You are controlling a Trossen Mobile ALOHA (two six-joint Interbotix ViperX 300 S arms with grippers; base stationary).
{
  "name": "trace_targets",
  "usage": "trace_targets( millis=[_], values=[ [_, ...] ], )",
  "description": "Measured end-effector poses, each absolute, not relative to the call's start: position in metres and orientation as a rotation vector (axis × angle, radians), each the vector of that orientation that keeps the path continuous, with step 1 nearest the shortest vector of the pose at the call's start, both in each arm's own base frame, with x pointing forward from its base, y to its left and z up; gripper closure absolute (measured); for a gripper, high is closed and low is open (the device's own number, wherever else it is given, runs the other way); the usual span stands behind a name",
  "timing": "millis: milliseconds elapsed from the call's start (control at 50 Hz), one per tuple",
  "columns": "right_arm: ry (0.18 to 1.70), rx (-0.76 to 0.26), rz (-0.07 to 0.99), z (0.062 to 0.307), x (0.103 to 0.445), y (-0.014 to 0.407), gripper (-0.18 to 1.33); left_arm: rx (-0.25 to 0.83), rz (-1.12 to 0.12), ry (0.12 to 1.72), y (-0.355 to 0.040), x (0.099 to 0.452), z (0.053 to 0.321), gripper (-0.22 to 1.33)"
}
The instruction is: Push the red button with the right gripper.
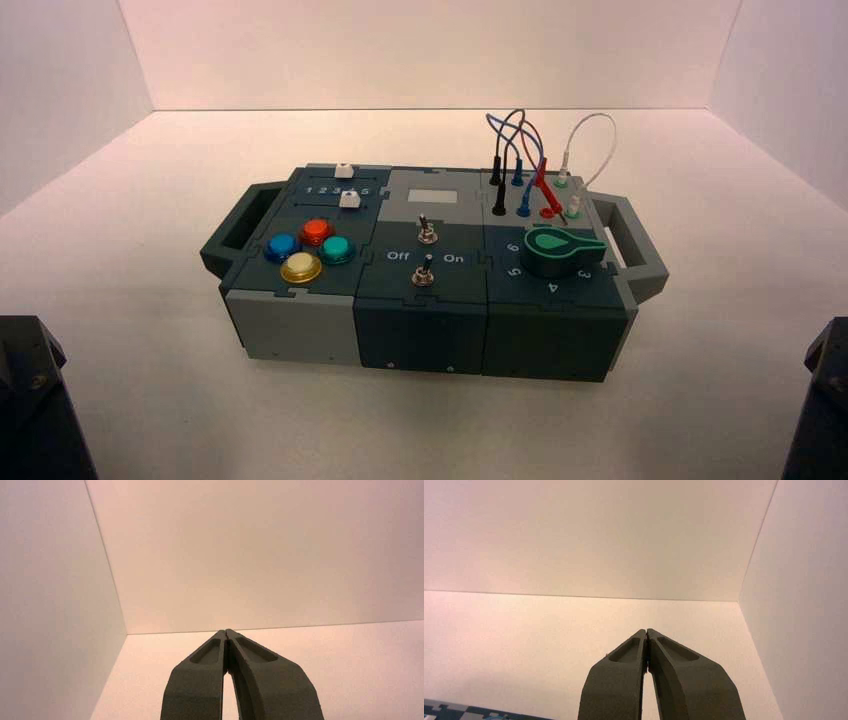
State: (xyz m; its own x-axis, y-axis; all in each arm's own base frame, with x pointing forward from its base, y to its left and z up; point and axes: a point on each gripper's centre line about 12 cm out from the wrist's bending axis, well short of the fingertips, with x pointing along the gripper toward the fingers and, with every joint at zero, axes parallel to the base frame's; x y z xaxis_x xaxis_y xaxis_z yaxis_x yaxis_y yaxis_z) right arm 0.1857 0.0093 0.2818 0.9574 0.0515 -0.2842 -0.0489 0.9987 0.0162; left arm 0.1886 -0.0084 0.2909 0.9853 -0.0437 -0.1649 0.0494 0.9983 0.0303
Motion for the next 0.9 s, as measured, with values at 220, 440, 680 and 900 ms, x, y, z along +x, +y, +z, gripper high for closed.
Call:
trace_targets(
  millis=[220,440,680,900],
  values=[
    [0.290,0.009,0.051,0.282,0.186,0.009,1.29,0.034,-0.047,0.165,-0.008,0.189,0.291,1.28],
    [0.304,0.010,0.053,0.280,0.185,0.010,1.30,0.034,-0.047,0.174,-0.008,0.188,0.290,1.28],
    [0.373,0.013,0.091,0.271,0.185,0.017,1.29,0.045,-0.106,0.303,-0.019,0.188,0.281,1.28],
    [0.446,0.005,0.116,0.262,0.188,0.022,1.30,0.079,-0.225,0.466,-0.040,0.178,0.277,1.28]
  ],
)
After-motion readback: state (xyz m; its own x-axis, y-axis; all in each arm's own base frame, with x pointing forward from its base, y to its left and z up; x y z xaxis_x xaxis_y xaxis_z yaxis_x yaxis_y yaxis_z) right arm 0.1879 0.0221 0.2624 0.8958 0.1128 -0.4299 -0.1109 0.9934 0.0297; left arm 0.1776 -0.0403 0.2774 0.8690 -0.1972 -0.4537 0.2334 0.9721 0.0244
